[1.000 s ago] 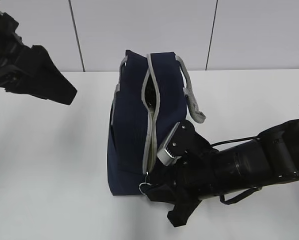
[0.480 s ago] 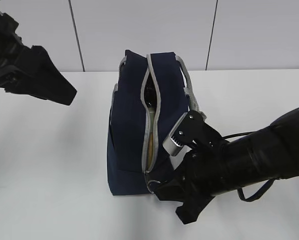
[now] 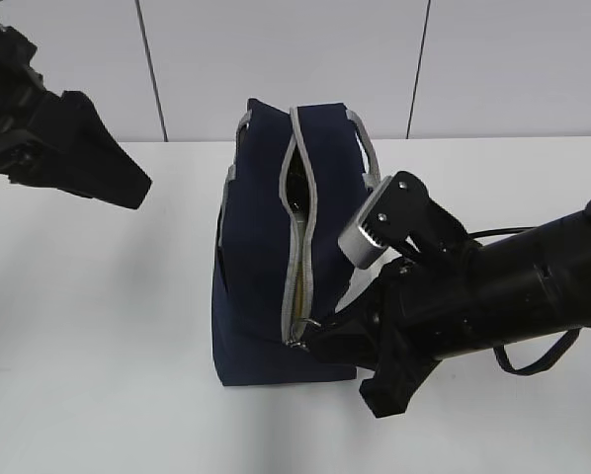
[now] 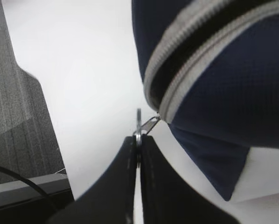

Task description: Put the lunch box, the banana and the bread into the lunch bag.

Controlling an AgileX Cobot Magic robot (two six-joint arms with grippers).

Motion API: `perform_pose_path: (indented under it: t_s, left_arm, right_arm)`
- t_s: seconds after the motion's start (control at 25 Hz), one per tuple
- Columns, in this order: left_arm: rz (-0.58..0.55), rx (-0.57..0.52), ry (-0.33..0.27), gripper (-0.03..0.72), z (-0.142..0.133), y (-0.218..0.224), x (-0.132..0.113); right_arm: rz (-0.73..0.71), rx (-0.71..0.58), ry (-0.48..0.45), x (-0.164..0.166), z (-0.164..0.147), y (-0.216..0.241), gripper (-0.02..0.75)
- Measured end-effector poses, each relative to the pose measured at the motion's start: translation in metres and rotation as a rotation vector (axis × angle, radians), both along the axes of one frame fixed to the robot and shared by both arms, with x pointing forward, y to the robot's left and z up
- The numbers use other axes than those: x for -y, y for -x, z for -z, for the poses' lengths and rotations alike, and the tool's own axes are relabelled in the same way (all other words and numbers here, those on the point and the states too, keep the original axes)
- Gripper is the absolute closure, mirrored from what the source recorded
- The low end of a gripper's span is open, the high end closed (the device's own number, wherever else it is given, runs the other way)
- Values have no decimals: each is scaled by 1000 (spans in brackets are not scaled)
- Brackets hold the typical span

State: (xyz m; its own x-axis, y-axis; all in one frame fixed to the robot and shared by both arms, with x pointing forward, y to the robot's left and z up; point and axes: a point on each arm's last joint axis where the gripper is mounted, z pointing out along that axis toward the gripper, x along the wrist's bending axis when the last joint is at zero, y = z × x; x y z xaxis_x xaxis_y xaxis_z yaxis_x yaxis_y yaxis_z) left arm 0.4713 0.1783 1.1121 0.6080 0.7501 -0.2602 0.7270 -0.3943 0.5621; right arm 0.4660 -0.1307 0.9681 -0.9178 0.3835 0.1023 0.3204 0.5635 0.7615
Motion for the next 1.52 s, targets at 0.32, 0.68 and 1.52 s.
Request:
perform_pose_path:
  t_s: [0.32,0.68,1.52]
  left_arm:
    - [0,-1,1,246,0,0,0]
    - [9,5,-3,246,0,0,0]
    - [58,77,76,246,8,-2,7]
  right_arm:
    - [-1,73,-34,-2,-22,-3,754]
    - [-5,165,-77,-10,-51,-19,754]
    - [303,321,-189,-1,-103,-45,754]
